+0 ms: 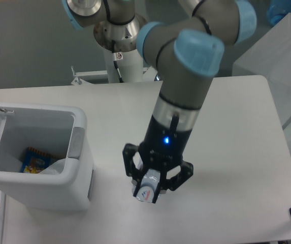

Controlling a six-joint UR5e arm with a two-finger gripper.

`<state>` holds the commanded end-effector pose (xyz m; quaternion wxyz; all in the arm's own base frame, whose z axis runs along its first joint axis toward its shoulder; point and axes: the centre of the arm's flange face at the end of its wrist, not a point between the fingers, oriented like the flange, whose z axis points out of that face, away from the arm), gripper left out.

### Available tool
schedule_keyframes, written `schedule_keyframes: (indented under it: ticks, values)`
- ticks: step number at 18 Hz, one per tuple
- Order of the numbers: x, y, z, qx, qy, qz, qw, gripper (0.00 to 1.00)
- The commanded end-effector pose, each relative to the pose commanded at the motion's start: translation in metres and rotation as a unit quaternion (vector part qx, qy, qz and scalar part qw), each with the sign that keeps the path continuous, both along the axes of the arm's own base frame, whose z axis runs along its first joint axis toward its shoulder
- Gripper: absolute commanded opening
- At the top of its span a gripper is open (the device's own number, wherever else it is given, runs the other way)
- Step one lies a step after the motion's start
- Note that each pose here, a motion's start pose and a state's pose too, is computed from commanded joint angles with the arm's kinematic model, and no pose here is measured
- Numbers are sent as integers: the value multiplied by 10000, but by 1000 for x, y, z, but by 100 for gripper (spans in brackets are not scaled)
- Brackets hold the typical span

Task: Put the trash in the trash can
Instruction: 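Carry the bottle over the white bin and lower it in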

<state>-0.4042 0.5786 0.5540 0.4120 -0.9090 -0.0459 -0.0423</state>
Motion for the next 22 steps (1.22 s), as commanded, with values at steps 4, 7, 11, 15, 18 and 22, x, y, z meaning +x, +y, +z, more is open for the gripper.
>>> schedule_keyframes:
  ticks: [4,7,11,15,18,22]
  values:
    - [16,-1,22,393,-43,-258,9989,0]
    - [30,-7,43,660,-52,-435,9969,0]
    - [53,-14,72,1025,-139,-716,9921,0]
    - [79,-28,106,1357,-120,-952,9861,0]
    - [107,-30,115,1451,-240,-1118,9828,0]
    - [144,-20,109,1404,-349,-1400,9795,0]
